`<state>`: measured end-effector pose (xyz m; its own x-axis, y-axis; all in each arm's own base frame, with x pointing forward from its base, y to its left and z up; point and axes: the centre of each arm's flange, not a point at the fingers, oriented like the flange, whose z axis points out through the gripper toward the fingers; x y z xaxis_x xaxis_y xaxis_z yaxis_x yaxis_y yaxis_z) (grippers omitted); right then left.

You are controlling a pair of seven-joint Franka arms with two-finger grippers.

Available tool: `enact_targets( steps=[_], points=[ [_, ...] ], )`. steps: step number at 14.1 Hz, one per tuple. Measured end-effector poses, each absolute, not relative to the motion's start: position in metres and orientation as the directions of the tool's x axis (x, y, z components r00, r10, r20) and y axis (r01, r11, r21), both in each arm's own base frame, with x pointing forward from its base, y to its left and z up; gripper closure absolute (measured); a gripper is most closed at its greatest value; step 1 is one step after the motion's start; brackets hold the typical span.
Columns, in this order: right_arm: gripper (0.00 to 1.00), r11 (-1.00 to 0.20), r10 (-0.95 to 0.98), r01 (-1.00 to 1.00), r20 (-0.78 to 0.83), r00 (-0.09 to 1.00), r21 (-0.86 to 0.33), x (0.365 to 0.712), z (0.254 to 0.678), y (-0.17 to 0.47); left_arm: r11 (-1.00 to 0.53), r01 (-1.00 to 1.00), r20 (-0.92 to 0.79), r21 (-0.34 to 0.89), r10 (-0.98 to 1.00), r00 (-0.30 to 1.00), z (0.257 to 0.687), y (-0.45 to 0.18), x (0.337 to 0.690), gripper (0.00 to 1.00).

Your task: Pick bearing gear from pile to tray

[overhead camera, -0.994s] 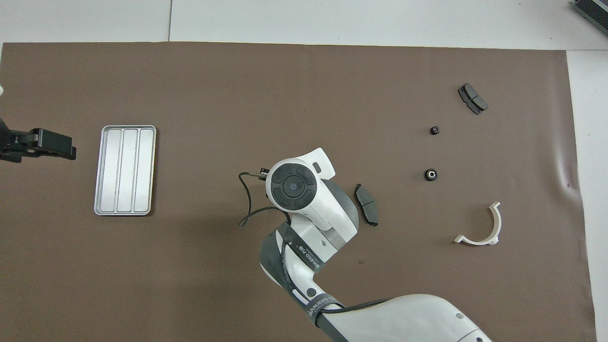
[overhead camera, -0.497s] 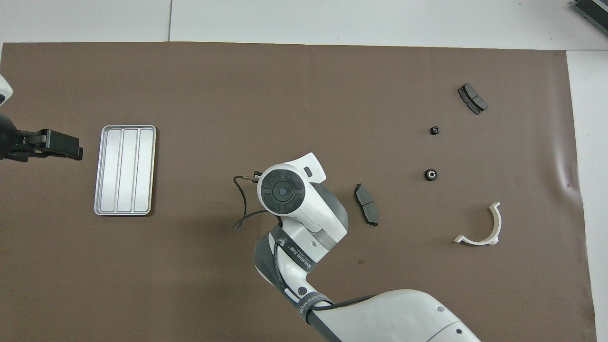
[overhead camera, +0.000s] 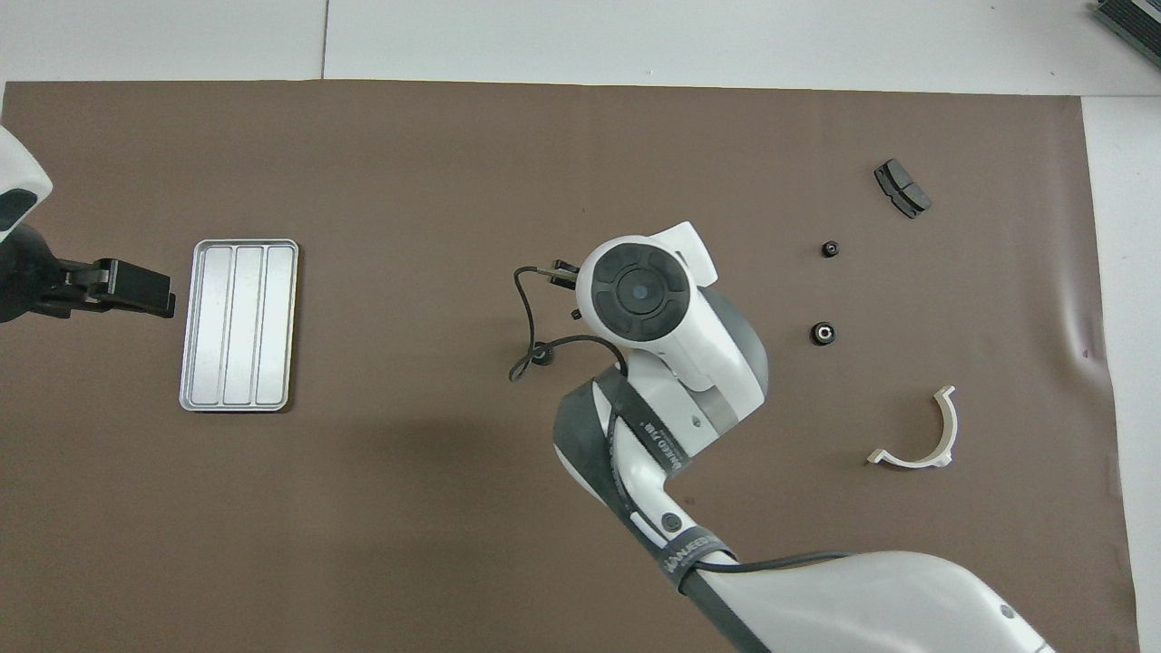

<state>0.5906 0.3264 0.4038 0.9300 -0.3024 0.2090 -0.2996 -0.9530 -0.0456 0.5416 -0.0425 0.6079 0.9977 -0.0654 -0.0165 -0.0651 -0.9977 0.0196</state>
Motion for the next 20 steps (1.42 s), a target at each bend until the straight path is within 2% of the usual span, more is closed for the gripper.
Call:
enact_targets(
  steps=[4, 7, 10, 14, 17, 20],
  points=[
    [0.00, -0.985, -0.157, -0.167, 0.189, 0.969, 0.034, 0.619, 0.441, 0.221, -0.998, -0.057, -0.016, 0.024, -0.058, 0.998, 0.608, -0.065, 0.538, 0.00],
    [0.00, -0.998, 0.008, 0.000, 0.125, 0.992, 0.066, 0.628, 0.431, 0.148, -0.999, 0.012, 0.008, 0.030, 0.012, 1.000, 0.607, -0.136, 0.529, 0.00],
    [0.00, -0.989, 0.146, 0.146, 0.073, 0.987, 0.016, 0.627, 0.411, 0.094, -0.998, 0.039, 0.021, 0.039, 0.040, 0.999, 0.590, -0.212, 0.520, 0.00],
    [0.00, -0.962, 0.268, 0.272, 0.103, 0.958, -0.019, 0.604, 0.367, 0.041, -0.999, 0.010, 0.027, 0.045, 0.011, 1.000, 0.529, -0.301, 0.524, 0.00],
    [0.00, -0.957, 0.286, 0.289, 0.093, 0.954, -0.019, 0.580, 0.330, 0.037, -0.999, -0.003, 0.033, 0.049, -0.001, 0.999, 0.486, -0.332, 0.529, 0.00],
    [0.00, -0.957, 0.288, 0.290, 0.099, 0.953, -0.015, 0.569, 0.314, 0.038, -0.999, -0.006, 0.026, 0.044, -0.005, 1.000, 0.438, -0.359, 0.526, 0.00]
  ],
)
